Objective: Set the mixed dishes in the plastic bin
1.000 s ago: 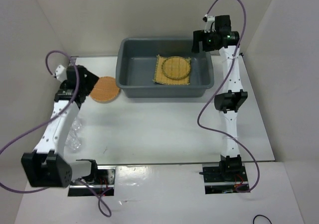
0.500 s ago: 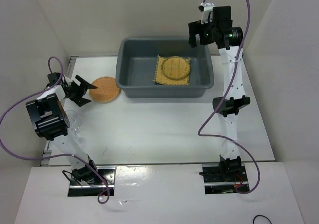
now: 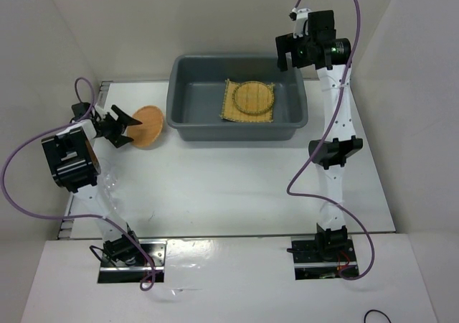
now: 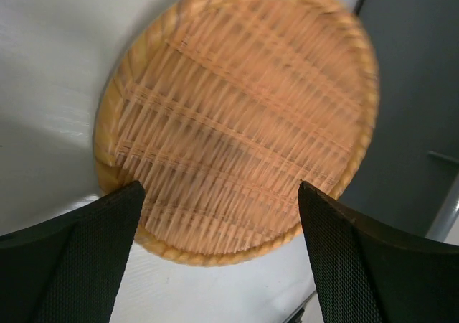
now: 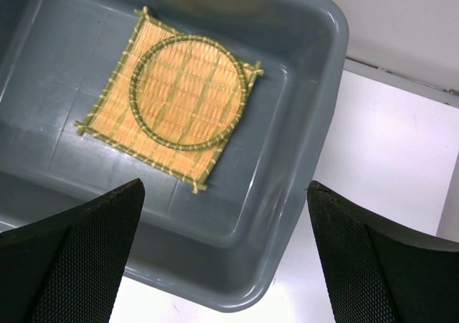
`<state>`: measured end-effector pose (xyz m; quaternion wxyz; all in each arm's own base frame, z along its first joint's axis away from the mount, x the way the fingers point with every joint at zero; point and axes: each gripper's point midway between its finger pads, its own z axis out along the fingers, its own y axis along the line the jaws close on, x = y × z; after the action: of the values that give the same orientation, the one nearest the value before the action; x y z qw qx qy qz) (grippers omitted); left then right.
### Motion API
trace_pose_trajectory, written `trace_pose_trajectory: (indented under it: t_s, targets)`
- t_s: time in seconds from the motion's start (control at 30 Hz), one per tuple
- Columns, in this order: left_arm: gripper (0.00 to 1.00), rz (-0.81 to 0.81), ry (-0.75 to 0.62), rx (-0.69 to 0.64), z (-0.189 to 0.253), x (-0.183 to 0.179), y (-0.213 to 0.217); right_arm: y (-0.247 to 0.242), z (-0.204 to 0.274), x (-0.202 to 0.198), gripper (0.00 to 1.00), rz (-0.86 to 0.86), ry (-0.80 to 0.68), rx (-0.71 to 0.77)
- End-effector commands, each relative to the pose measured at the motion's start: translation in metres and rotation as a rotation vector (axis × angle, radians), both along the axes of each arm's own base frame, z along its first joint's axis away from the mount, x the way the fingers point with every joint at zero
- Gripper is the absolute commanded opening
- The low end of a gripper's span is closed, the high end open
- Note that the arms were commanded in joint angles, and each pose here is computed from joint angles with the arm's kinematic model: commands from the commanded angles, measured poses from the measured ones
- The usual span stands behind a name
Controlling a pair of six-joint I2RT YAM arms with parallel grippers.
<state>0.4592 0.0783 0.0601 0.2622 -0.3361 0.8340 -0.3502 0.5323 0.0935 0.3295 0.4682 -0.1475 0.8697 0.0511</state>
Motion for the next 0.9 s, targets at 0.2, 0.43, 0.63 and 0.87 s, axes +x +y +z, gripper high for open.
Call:
trace_pose_trajectory:
  t_s: [0.2,0.43,0.63,0.87]
  targets:
    - [0.96,0.012,-0.037,0.165,0.008,0.008,0.026,-0.009,0.024,-0.014,0.98,-0.024,-0.039,-0.032]
    - [0.99,-0.014,-0.166,0.133,0.051,0.027,0.022,-0.005,0.014,-0.014,0.98,-0.022,-0.013,-0.042]
    - [0.99,0.005,-0.233,0.044,0.081,0.037,0.025,-0.007,0.006,-0.011,0.98,-0.024,0.003,-0.058]
    - [1.00,0.019,-0.140,0.201,0.086,0.051,0.062,-0.007,0.006,-0.011,0.98,-0.024,0.003,-0.058]
